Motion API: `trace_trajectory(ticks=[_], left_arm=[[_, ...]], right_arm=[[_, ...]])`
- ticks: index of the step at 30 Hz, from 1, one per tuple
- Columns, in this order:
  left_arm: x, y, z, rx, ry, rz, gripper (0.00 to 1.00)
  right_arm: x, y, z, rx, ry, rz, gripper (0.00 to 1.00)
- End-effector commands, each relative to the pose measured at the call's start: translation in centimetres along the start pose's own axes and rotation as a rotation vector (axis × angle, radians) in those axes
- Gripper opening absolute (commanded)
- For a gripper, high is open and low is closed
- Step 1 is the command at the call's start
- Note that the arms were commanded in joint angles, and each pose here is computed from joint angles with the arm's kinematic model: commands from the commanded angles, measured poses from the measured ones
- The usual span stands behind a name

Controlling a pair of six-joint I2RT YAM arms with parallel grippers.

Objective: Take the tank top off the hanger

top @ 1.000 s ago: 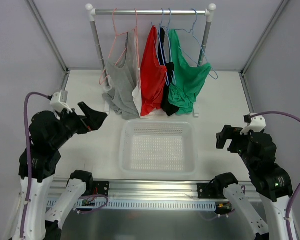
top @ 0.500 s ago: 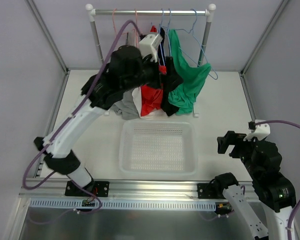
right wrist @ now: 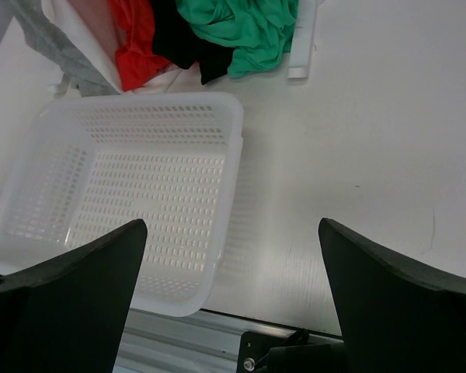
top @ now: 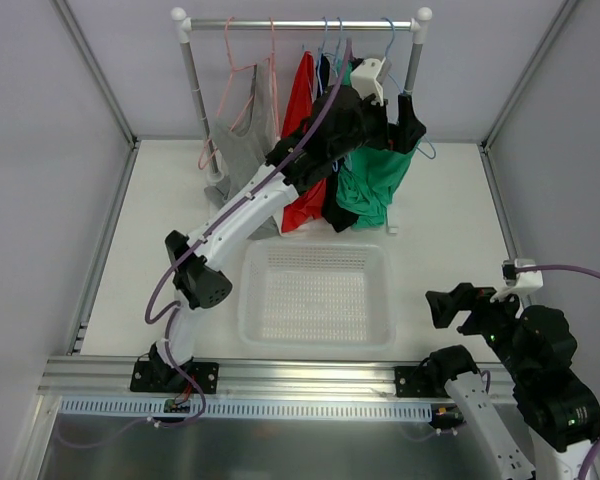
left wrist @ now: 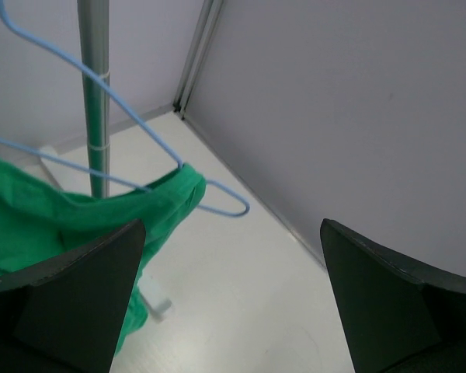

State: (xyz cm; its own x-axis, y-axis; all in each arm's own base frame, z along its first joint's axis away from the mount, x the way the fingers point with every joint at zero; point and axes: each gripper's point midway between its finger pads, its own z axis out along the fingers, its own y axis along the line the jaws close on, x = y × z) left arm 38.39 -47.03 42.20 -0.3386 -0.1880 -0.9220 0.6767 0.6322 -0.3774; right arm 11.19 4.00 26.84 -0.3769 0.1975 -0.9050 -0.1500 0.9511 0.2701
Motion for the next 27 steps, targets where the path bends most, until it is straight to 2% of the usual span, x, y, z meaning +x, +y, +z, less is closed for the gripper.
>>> trace_trajectory(ticks=[1,3,4,7,12,15,19,27], left_arm=[[-4.2,-0.5,2.6,0.066,-0.229,-0.049,0.99],[-4.3,0.0,4.1,0.078,-0.29,-0.05,0.99],[-2.7,1.0,5.8,0.06,-0.28,-0.053,0.99],[-1.9,2.6,7.8,0.042,-0.328,-0.061,0.99],[-1.5,4.9,9.6,0.092,-0.376,-0.086,0.99],[-2.2,5.4,9.8,0.129,-0.411,-0.087,0.95],[-2.6,5.0,9.9,0.171,-0.433,-0.081,0.84],[-4.8,4.8,8.8,0.194,-0.484,-0.068,0.81]], right_arm=[[0.6,2.0,-0.7,-0.107,0.023,0.044,1.0],[0.6,2.6,-1.5,-0.141,0.006,0.077,0.99],[0.5,2.9,-1.9,-0.164,-0.004,0.086,0.99],[0.1,3.4,-3.3,-0.2,-0.054,0.101,1.0],[-0.7,3.8,-6.6,-0.238,-0.095,0.064,1.0],[-1.1,4.1,-8.5,-0.264,-0.124,0.04,0.99],[-1.3,3.5,-9.7,-0.245,-0.165,0.012,1.0],[-0.5,3.2,-8.2,-0.227,-0.112,-0.024,0.99]])
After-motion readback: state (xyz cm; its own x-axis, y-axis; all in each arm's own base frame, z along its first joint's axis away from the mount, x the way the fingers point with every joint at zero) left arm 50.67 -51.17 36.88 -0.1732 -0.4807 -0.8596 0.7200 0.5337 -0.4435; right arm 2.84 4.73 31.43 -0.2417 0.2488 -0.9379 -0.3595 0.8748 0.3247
